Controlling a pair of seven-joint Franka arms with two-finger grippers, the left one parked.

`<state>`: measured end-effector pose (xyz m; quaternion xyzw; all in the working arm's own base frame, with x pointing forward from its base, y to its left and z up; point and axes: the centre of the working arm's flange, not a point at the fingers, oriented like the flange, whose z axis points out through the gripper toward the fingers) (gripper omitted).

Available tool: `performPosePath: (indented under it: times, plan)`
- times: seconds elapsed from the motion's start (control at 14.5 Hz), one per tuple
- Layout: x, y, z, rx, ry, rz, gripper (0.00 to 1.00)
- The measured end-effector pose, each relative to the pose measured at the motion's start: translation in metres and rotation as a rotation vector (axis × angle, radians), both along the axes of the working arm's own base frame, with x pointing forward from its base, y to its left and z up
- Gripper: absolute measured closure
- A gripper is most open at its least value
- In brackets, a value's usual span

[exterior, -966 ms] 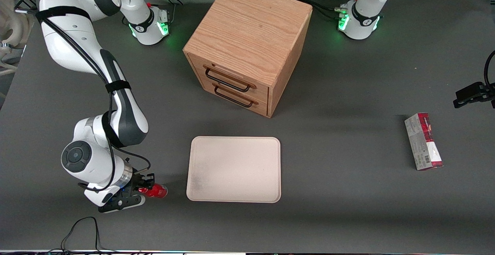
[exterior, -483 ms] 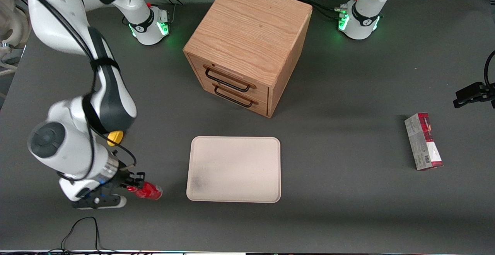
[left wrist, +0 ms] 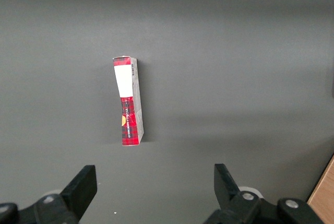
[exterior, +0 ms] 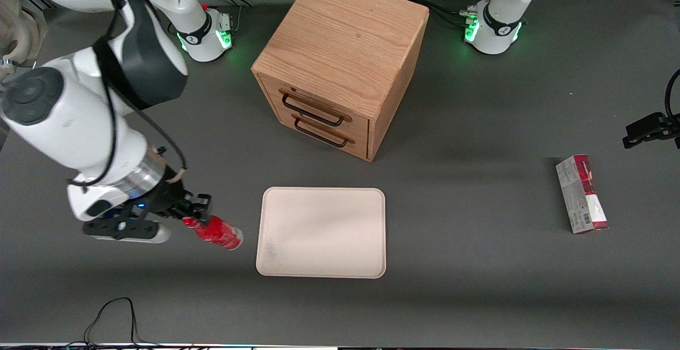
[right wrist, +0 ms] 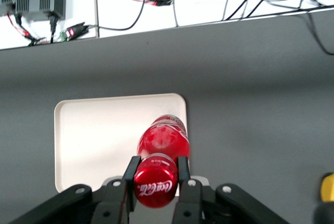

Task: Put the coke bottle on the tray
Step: 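Lift the bottle and carry it with the right gripper over the tray, then lower the bottle onto the tray and open the right gripper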

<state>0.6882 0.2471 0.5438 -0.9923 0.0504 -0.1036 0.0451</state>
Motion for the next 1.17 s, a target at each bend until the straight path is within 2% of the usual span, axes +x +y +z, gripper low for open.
performPosePath:
  times: [0.14, 0.41, 0.62, 0.97, 1.17]
  plan:
    - [0.002, 0.020, -0.029, -0.013, 0.009, 0.021, 0.68]
    - [0.019, 0.034, -0.123, -0.028, 0.003, 0.050, 0.68]
    - [0.024, 0.039, -0.177, -0.014, -0.003, 0.065, 0.68]
    - [0.023, 0.038, -0.199, -0.021, 0.015, 0.084, 0.68]
    - [0.023, 0.036, -0.211, -0.014, 0.001, 0.087, 0.68]
